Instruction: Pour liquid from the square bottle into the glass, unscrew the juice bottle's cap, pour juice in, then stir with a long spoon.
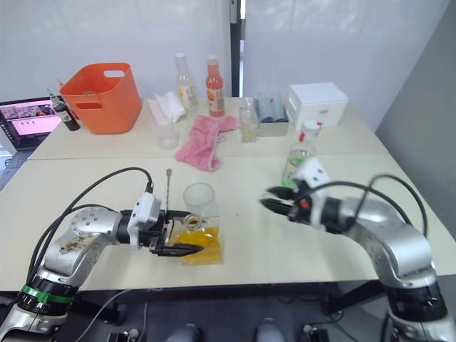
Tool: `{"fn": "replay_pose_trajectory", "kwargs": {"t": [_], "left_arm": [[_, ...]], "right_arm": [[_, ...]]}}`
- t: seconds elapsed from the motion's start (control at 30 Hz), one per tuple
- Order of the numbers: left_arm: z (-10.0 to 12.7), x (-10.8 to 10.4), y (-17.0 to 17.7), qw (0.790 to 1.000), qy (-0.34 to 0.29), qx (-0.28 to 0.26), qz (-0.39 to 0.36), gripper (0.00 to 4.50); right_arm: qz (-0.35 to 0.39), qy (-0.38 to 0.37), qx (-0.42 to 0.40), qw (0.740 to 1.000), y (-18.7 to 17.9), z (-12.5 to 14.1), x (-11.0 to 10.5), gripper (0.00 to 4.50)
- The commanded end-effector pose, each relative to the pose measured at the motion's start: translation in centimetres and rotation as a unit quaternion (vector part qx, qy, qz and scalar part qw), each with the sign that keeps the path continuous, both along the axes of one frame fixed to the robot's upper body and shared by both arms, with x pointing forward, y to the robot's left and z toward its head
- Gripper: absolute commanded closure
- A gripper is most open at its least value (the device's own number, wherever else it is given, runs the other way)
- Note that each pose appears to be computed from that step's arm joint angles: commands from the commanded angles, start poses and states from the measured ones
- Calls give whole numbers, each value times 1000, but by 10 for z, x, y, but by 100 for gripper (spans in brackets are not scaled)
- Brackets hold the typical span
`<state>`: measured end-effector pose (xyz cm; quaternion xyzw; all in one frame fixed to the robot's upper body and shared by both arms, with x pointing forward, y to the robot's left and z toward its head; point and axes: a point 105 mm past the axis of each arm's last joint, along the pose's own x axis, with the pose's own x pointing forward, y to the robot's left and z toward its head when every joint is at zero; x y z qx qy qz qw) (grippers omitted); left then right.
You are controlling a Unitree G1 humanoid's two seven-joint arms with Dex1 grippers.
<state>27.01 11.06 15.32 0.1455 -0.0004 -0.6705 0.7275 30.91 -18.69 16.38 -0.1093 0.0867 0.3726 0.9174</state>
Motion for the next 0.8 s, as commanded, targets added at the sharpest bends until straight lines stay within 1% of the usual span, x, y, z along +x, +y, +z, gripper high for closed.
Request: {"fn": "replay_pose_trajectory", "kwargs": {"t": [0.03,0.17,0.3,0.6,0.8], "left_arm": [[-3,-3,-3,1000,-1,7,-6,168],[-3,-2,-3,1000,-6,9,-3,168],[-3,-2,-4,1000,-9,9,-3,168],[-1,1,-5,1000,-16,8,3,168],[3,2,-7,1000,-17,7,5,168]], "right_arm": [[-59,-58,3,997,-25,5,9,349],[-112,-61,9,992,-43,-14,18,349],[-150,-57,5,987,-51,-32,28,349],[-161,-27,1,987,-52,-53,33,349],[-162,-20,6,987,-53,-57,34,349]]}}
